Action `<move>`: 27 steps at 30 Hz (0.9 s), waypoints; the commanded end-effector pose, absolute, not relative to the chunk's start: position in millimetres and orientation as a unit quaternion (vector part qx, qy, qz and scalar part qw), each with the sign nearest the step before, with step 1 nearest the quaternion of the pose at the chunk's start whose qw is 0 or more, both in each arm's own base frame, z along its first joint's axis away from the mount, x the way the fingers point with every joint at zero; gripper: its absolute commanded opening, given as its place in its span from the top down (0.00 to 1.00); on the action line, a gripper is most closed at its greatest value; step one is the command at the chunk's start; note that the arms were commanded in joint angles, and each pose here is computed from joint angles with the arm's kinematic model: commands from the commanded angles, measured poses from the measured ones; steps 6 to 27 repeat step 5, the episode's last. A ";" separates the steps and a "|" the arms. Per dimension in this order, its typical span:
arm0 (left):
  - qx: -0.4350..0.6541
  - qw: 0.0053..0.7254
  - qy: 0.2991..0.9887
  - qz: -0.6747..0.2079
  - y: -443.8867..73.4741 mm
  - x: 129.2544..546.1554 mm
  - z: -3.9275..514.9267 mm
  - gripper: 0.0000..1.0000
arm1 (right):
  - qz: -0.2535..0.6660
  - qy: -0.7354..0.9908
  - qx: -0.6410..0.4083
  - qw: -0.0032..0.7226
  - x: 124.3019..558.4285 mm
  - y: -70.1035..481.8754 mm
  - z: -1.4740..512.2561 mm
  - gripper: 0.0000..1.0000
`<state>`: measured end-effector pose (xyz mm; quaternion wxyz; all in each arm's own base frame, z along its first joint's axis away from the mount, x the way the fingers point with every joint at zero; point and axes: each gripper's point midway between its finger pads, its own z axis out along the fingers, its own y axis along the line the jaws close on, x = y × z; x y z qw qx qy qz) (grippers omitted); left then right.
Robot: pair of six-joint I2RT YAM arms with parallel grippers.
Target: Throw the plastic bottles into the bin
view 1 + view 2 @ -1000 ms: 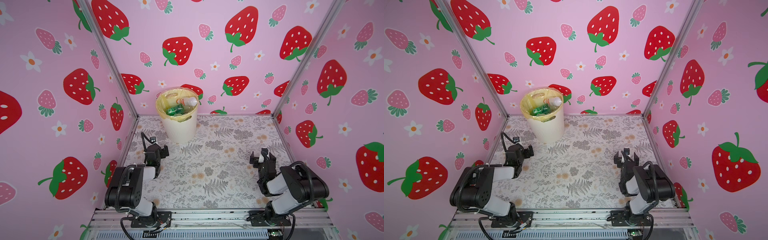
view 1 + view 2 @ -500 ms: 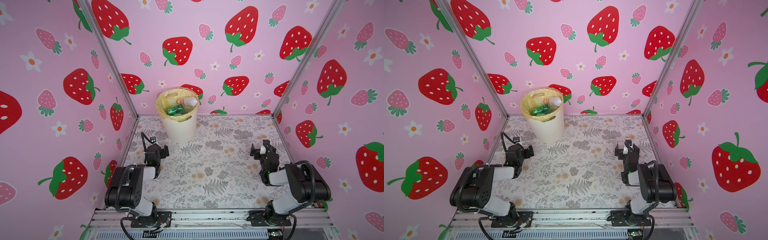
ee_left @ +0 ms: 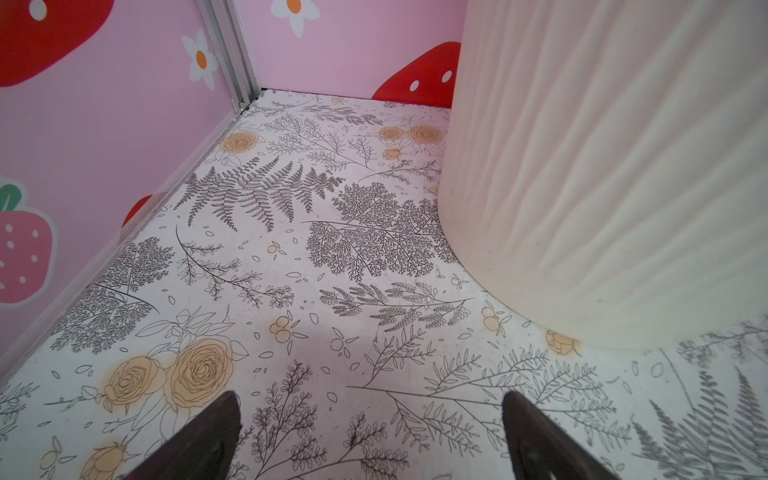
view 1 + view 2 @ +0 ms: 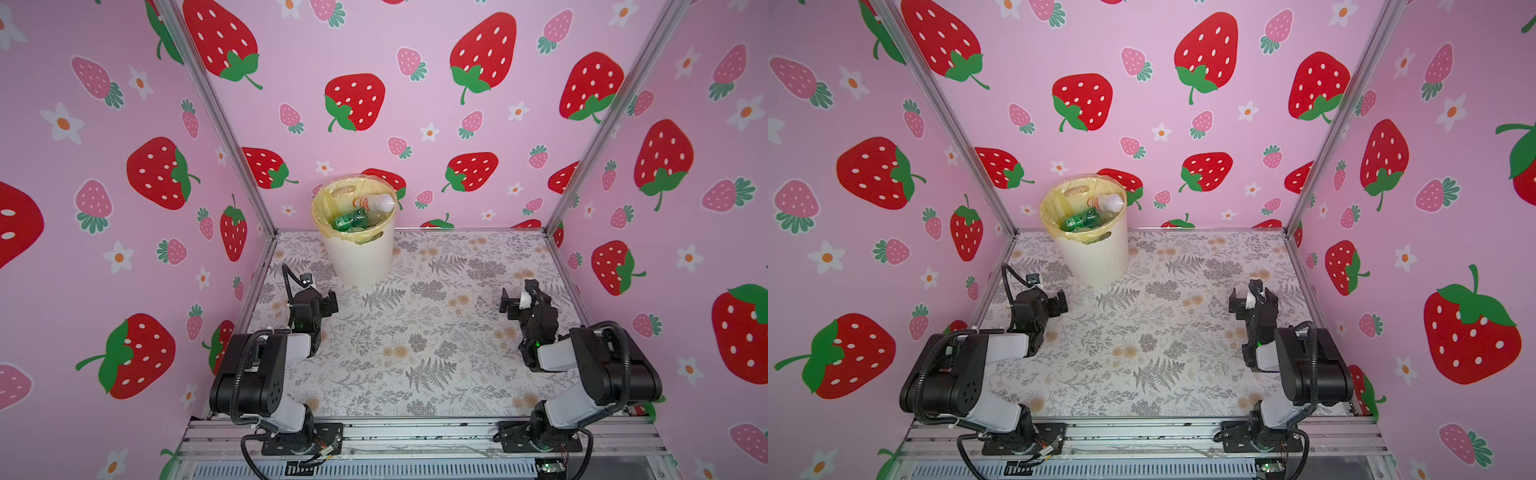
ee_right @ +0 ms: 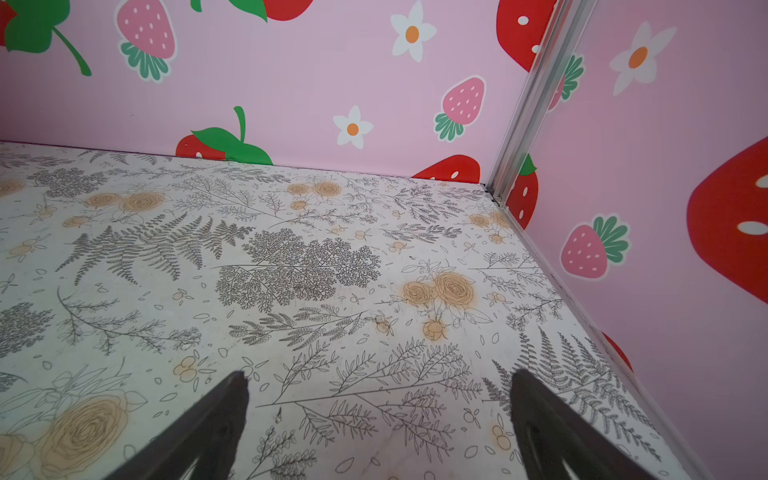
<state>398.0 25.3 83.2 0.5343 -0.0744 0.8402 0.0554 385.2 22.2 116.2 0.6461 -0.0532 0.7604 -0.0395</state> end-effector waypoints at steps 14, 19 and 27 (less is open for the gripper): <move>-0.065 0.544 0.835 0.056 23.6 399.4 85.9 0.01 | -0.037 0.757 -0.057 0.650 385.3 25.3 119.6 0.01; -0.065 0.544 0.835 0.056 23.6 399.4 85.9 0.01 | -0.037 0.757 -0.057 0.650 385.3 25.3 119.6 0.01; -0.065 0.544 0.835 0.056 23.6 399.4 85.9 0.01 | -0.037 0.757 -0.057 0.650 385.3 25.3 119.6 0.01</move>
